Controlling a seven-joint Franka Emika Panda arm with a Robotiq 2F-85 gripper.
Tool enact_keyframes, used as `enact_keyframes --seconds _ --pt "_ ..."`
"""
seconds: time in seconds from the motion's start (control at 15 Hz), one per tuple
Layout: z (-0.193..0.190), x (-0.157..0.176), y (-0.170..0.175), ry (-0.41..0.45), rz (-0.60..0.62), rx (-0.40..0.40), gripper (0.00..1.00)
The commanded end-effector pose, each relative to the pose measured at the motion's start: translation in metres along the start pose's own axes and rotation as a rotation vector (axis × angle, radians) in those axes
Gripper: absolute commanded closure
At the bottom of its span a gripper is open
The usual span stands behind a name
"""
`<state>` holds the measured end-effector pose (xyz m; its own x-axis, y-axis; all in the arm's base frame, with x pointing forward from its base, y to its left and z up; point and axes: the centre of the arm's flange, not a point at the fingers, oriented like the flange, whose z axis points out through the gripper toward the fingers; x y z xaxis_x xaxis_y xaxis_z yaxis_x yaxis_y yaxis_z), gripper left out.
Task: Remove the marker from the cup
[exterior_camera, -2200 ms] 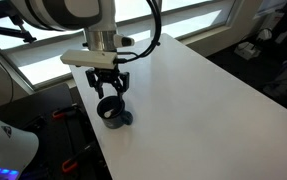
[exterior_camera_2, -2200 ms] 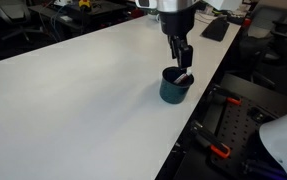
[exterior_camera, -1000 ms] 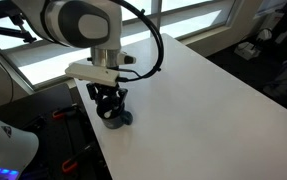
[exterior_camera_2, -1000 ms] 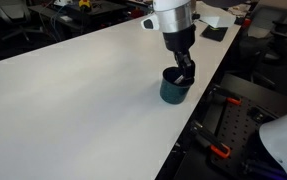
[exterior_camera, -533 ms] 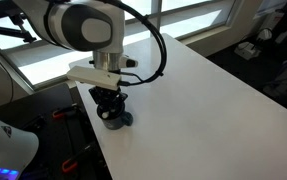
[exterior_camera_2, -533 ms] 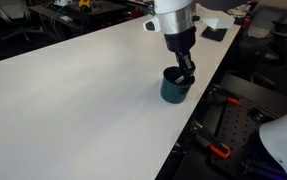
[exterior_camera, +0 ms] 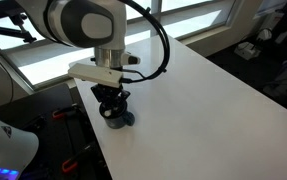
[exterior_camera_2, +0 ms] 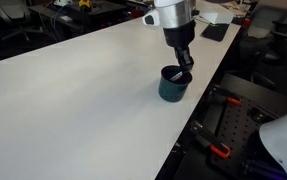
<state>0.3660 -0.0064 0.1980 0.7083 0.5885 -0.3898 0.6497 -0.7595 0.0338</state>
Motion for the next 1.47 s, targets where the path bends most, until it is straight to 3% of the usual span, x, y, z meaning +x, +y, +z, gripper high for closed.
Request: enact_keyframes --seconds 0.0,0.4,0.67,0.87,1.07,1.4 --pt "-0.031 -0.012 0.007 0.020 0.020 -0.029 0.95" --pt "-0.069 -0.026 0.014 0.062 0.039 -0.036 0.95" --pt "-0.128 -0.051 0.030 0.086 0.015 0.006 0.95" --pt "-0.164 -0.070 0.050 0.190 0.109 -0.036 0.95" --pt "-0.157 -0.069 0.078 0.309 0.231 -0.142 0.95" --pt "-0.096 -0.062 0.112 0.502 0.381 -0.274 0.95"
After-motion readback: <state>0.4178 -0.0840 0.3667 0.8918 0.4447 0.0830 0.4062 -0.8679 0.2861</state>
